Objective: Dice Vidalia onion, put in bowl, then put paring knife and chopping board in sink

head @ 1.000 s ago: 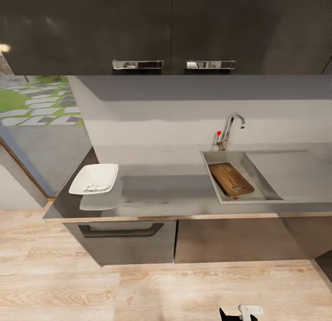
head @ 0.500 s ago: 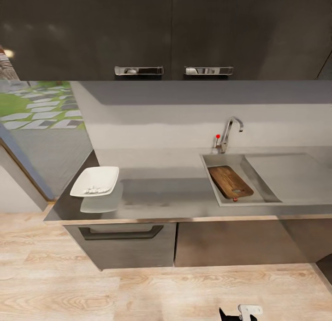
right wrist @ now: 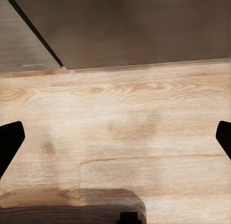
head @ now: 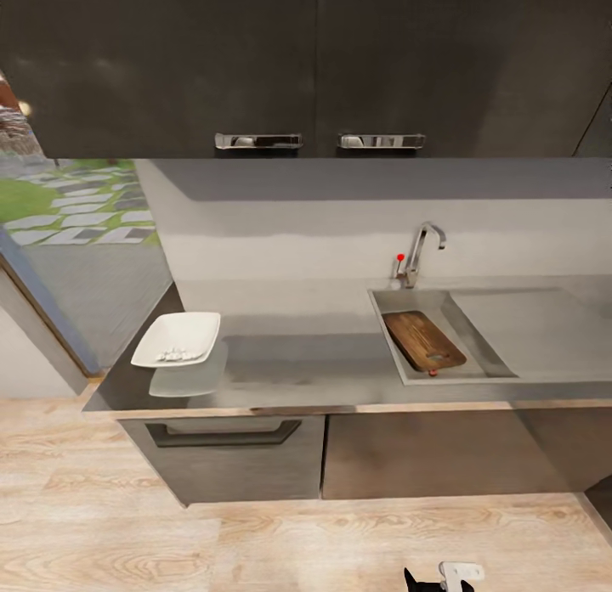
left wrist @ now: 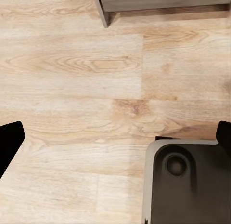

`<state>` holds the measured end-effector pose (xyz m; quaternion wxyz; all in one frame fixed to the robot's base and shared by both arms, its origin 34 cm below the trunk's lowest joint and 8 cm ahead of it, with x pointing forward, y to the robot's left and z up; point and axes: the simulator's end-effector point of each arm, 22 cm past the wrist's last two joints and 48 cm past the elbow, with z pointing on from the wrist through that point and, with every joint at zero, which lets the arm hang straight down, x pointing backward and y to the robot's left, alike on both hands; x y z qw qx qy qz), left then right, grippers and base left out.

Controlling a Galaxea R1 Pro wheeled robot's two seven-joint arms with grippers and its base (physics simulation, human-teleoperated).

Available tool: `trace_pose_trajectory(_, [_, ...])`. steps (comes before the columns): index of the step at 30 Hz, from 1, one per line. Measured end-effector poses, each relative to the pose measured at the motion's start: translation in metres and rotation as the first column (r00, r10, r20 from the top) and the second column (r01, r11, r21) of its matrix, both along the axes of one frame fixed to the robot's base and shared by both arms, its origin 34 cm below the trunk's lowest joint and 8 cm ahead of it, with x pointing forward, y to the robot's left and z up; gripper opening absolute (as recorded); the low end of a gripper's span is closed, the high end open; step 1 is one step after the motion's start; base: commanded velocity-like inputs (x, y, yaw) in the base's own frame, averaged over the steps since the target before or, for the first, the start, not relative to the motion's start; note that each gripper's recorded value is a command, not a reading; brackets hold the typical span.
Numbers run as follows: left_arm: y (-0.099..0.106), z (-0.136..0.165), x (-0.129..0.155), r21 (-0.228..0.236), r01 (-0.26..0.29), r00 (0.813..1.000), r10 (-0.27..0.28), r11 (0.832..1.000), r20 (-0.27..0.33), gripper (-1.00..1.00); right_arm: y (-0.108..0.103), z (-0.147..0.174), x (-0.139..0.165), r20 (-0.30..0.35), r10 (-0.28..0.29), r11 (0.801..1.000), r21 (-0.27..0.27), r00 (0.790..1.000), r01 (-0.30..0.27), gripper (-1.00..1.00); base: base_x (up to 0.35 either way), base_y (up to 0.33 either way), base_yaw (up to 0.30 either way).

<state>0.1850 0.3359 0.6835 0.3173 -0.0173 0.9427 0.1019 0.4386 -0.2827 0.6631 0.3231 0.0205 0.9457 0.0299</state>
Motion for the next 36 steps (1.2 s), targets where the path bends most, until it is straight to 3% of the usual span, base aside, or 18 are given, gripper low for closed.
trace_pose_trajectory(15, [0.0, 0.001, 0.007, 0.0, 0.0, 1.0, 0.0, 1.0, 0.021, 1.0, 0.006, 0.004, -0.002, 0.008, 0.004, 1.0, 0.011, 1.0, -0.004, 1.0, 0.0, 0.0, 0.0])
trace_pose_trajectory(19, [0.0, 0.002, 0.01, 0.0, -0.001, 1.0, 0.0, 1.0, 0.026, 1.0, 0.007, -0.012, -0.059, -0.07, 0.019, 1.0, 0.008, 0.997, -0.018, 1.0, 0.0, 0.0, 0.0])
trace_pose_trajectory(20, [0.0, 0.002, 0.01, 0.0, -0.001, 1.0, 0.001, 1.0, 0.027, 1.0, 0.005, -0.018, -0.09, -0.112, 0.031, 1.0, 0.001, 0.993, -0.032, 1.0, 0.0, 0.0, 0.0])
trace_pose_trajectory(21, [0.0, 0.002, 0.011, -0.001, -0.001, 1.0, 0.001, 1.0, 0.028, 1.0, 0.001, -0.027, -0.14, -0.18, 0.058, 0.998, -0.007, 0.982, -0.06, 1.0, 0.0, 0.0, 0.0])
trace_pose_trajectory(24, [-0.001, 0.002, 0.013, -0.002, -0.001, 0.999, 0.001, 1.0, 0.035, 1.0, -0.002, -0.033, -0.206, -0.274, 0.12, 0.992, -0.01, 0.954, -0.127, 1.0, 0.0, 0.0, 0.0])
trace_pose_trajectory(26, [-0.002, 0.003, 0.016, -0.002, -0.002, 0.999, 0.002, 1.0, 0.041, 1.0, -0.005, -0.034, -0.238, -0.32, 0.147, 0.987, -0.01, 0.936, -0.159, 1.0, 0.0, 0.0, 0.0])
trace_pose_trajectory(29, [-0.006, 0.002, 0.018, -0.008, -0.003, 0.999, 0.004, 1.0, 0.041, 1.0, -0.009, -0.034, -0.252, -0.347, 0.157, 0.985, -0.015, 0.925, -0.172, 1.0, 0.0, 0.0, 0.0])
trace_pose_trajectory(32, [-0.017, -0.003, 0.014, -0.023, -0.01, 1.0, 0.011, 1.0, 0.016, 1.0, -0.021, -0.037, -0.262, -0.389, 0.117, 0.987, -0.057, 0.914, -0.15, 1.0, 0.0, 0.0, 0.0])
trace_pose_trajectory(34, [-0.027, -0.008, 0.008, -0.036, -0.018, 1.0, 0.017, 0.999, -0.018, 1.0, -0.042, -0.039, -0.274, -0.443, 0.03, 0.986, -0.135, 0.896, -0.1, 1.0, 0.0, 0.0, 0.0])
trace_pose_trajectory(36, [-0.037, -0.014, 0.0, -0.048, -0.025, 0.998, 0.022, 0.999, -0.059, 1.0, -0.049, -0.039, -0.278, -0.454, -0.04, 0.983, -0.179, 0.89, -0.048, 1.0, 0.0, 0.0, 0.0])
